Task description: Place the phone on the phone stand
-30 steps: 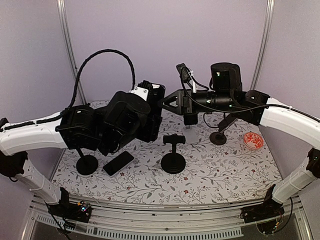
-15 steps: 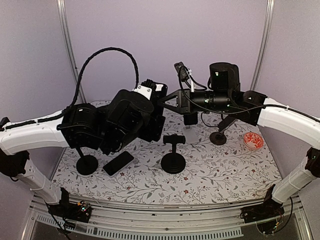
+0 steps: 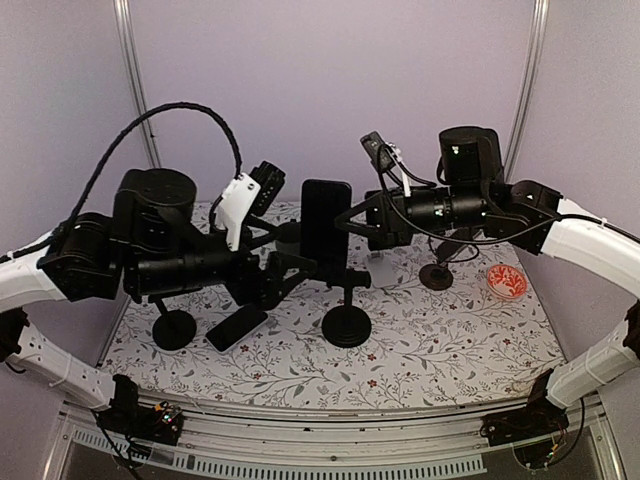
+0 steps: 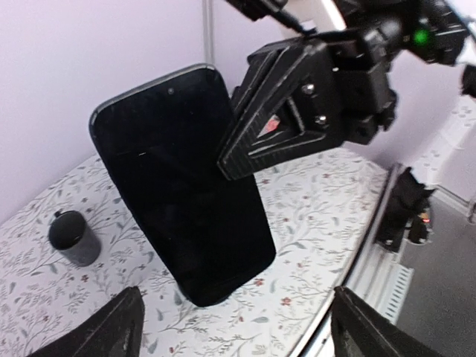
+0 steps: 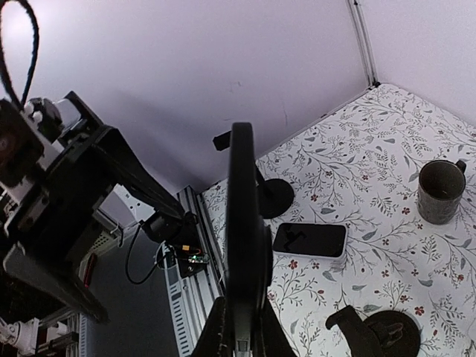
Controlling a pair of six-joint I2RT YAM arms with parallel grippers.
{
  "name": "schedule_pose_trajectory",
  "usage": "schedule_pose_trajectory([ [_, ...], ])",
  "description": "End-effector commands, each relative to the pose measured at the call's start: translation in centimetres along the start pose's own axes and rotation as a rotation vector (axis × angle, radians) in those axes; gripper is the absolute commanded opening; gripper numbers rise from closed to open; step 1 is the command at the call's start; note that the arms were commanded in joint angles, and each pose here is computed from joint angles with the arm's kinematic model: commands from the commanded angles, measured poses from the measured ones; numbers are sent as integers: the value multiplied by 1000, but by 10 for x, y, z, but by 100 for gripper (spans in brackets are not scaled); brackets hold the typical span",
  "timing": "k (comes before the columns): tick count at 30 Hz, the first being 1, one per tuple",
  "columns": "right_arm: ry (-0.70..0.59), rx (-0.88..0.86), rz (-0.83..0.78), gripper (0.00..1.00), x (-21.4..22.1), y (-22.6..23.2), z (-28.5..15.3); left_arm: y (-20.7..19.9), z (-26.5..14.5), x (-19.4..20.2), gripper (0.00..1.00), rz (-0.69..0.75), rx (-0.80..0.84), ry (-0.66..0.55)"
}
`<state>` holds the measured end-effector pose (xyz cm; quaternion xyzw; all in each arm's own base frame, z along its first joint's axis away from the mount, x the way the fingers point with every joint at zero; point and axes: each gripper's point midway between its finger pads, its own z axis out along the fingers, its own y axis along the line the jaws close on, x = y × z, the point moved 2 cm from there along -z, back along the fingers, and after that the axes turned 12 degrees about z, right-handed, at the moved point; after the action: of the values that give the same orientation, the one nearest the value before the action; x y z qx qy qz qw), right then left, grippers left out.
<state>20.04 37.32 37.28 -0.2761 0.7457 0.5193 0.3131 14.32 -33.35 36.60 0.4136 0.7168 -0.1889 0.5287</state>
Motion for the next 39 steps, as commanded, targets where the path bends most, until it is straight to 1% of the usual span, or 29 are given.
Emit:
schedule_pose_trajectory([
  [1, 65, -137, -112, 0, 18, 31, -25, -29, -23, -18, 84, 84, 291, -127],
  [4, 117, -201, -119, 0, 34, 37, -32, -24, -23, -25, 82, 58, 384, -124],
  [9, 145, -254, -124, 0, 46, 45, -41, -26, -17, -30, 78, 3, 520, -118],
  [14, 181, -285, -126, 0, 51, 49, -43, -25, -3, -27, 68, -60, 570, -81],
  [26, 190, -309, -129, 0, 51, 54, -45, -40, 4, -37, 37, -80, 725, -126],
  [29, 193, -315, -128, 0, 51, 55, -45, -42, 6, -39, 34, -83, 743, -137],
  [32, 190, -320, -129, 0, 51, 56, -46, -45, 9, -42, 29, -80, 771, -144],
  [37, 184, -318, -132, 0, 50, 56, -46, -48, 14, -43, 23, -75, 805, -137],
  [39, 185, -316, -129, 0, 50, 56, -46, -50, 14, -42, 18, -72, 824, -136],
])
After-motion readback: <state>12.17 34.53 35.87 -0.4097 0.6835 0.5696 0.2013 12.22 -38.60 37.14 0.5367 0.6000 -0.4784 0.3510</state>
